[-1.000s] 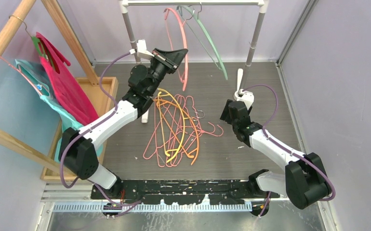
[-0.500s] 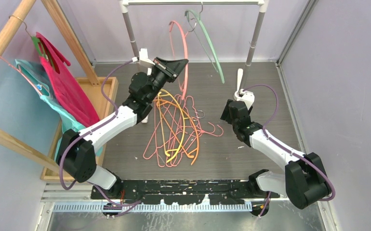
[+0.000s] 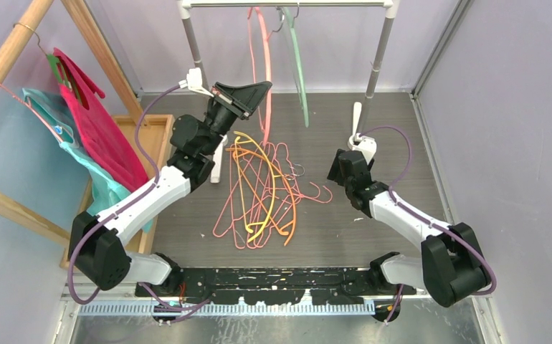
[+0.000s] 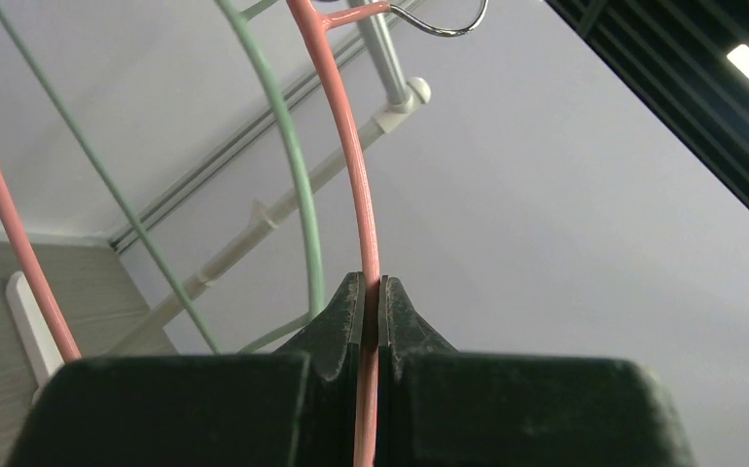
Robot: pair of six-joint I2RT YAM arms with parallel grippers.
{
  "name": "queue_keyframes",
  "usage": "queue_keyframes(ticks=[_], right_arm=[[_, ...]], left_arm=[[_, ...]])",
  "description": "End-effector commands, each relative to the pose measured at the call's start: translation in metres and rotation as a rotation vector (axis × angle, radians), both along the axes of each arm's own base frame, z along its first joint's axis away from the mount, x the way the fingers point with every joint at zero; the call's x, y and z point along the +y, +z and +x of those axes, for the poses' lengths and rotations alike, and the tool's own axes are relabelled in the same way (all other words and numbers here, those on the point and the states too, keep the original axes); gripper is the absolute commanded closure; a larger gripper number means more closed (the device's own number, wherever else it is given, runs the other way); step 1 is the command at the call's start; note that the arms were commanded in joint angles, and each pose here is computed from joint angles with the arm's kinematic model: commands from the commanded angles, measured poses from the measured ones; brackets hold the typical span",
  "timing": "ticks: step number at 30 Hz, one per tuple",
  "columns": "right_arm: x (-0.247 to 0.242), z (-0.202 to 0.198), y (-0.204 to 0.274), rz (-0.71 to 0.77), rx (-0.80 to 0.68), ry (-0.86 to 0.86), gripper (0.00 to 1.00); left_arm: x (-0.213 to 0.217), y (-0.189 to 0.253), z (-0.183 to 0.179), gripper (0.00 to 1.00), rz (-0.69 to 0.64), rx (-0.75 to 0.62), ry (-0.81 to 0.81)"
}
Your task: Organize the hangers
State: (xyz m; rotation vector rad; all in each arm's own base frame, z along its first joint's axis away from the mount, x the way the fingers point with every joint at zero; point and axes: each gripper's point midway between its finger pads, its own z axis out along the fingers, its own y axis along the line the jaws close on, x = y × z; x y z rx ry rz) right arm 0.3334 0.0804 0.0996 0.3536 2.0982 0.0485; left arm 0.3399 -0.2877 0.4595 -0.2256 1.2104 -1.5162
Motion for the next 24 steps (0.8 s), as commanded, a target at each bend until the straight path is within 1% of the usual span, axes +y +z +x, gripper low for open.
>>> queue_keyframes(ticks=[1,4,11,17,24], right_arm=[[0.005,0.015,0.018,0.032,-0.061,-0.010,0.33],[0.005,0.016,0.020,0.028,-0.063,-0.011,0.33],[0.007,0.019,0.025,0.028,-0.069,-0.005,0.33],[0.003,0.018,0.028,0.016,-0.075,-0.014,0.33],[0.000,0.016,0.027,0.008,-0.075,-0.023,0.33]], left_arm=[[0.018,0.067,-0.027,1.00,-0.092,-0.200,-0.012],[0.017,0.071,-0.022,1.00,-0.103,-0.199,-0.005],[0.008,0.084,0.009,1.00,-0.127,-0.164,0.020],[-0.006,0.061,0.039,1.00,-0.127,-0.073,0.018],[-0.022,0.046,0.050,1.00,-0.127,-0.017,-0.041]])
